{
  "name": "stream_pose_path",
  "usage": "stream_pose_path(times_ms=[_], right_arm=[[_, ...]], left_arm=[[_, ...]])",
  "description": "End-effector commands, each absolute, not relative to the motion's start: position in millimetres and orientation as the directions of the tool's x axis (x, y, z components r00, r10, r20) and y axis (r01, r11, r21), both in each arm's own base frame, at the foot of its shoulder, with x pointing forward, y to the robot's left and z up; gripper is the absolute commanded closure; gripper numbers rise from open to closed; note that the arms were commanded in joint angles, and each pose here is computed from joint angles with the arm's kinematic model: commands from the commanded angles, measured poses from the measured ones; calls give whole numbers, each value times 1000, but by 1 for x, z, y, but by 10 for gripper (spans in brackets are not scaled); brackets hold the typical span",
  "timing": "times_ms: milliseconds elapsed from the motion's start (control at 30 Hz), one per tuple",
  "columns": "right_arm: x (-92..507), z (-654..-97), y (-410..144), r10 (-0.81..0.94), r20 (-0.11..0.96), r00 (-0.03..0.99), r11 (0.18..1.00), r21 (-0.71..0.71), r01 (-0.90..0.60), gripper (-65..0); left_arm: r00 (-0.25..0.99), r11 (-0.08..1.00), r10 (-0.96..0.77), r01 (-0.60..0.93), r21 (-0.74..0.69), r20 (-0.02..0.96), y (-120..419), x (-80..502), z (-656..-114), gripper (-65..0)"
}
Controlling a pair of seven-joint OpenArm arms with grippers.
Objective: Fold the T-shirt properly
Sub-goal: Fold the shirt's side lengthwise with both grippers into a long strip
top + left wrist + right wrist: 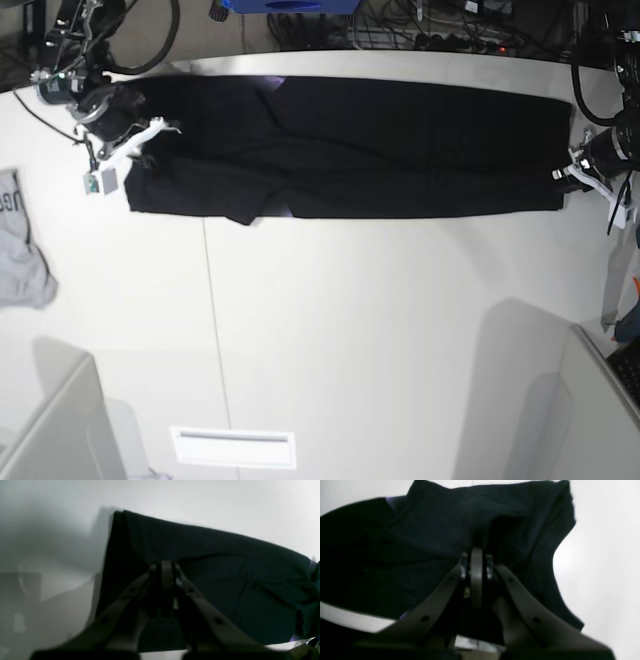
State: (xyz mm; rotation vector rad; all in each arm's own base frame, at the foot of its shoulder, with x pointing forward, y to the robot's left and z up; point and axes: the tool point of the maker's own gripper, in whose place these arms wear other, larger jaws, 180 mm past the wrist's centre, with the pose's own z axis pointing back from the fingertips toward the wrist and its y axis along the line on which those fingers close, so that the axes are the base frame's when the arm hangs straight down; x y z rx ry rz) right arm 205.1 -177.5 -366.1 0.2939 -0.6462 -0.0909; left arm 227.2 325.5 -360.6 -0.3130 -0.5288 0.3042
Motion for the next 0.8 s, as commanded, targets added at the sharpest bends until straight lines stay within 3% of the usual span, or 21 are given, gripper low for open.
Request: stream_pose_path(times_ms=[0, 200, 633, 767], right_arm=[[212, -355, -180, -172, 618, 767, 955, 297, -25, 0], [217, -344, -190, -212, 637, 741, 946, 325, -10, 0], [190, -356, -190, -249, 557, 793, 928, 373, 29, 0], [184, -360, -189, -253, 541, 803, 925, 377, 37, 0]], left_arm=[[803, 924, 335, -178, -338, 492, 337, 239, -342, 0], [762, 929, 347, -201, -310, 546, 362, 246, -319, 0], [817, 932, 332, -206, -298, 472, 357, 227, -332, 0], [833, 950, 299, -212, -230, 465, 366, 220, -338, 0]])
